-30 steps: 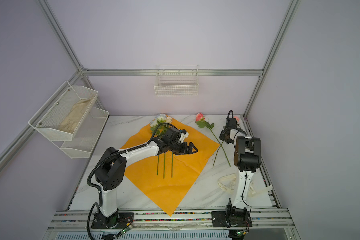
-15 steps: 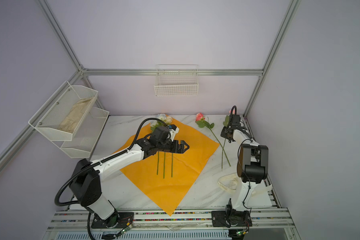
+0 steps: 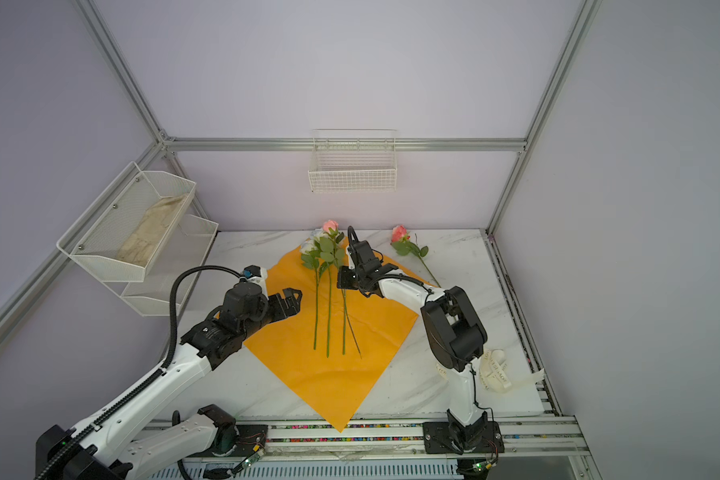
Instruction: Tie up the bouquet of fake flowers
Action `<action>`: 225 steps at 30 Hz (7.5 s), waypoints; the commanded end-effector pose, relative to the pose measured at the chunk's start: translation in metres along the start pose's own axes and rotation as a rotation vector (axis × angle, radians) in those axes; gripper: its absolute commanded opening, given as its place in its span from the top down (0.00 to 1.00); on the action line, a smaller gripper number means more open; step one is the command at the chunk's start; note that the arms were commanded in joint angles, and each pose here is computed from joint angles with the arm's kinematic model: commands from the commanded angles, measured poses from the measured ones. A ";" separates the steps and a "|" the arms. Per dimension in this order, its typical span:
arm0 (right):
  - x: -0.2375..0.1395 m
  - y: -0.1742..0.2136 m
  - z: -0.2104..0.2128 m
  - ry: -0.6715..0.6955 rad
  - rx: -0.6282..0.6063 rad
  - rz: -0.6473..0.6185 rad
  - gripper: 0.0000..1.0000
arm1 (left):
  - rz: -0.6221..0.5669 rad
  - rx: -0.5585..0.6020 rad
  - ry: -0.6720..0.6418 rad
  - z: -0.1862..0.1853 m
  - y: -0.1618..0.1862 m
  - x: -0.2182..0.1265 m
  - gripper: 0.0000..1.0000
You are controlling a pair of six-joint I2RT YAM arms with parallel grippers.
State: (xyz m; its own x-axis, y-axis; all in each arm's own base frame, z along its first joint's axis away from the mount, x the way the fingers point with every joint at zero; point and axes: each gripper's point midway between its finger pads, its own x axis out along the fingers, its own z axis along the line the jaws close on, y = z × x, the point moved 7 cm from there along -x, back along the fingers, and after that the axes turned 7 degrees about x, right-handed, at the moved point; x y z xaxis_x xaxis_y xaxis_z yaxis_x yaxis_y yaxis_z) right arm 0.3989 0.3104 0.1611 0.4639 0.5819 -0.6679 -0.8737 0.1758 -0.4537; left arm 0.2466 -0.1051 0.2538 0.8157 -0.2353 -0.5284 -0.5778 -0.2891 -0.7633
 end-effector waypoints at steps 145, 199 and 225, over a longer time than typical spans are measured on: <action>-0.131 0.160 -0.011 -0.046 0.347 0.084 0.60 | 0.293 -0.134 0.206 0.027 0.072 0.010 0.00; -0.092 0.206 0.000 -0.108 0.252 0.122 0.31 | 0.398 -0.136 0.344 0.023 0.102 -0.019 0.02; -0.087 0.188 -0.006 -0.111 0.269 0.115 0.31 | 0.654 -0.184 0.395 0.007 0.144 0.039 0.70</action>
State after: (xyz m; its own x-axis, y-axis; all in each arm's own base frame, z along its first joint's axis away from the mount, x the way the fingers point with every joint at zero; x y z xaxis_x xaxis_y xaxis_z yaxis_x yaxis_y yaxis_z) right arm 0.1888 0.2826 0.1194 0.3372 0.6677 -0.6637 -0.9385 0.2935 -0.1816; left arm 0.1830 -0.1394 0.1103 0.2363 -0.6816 -0.6925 -0.9712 -0.1427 -0.1909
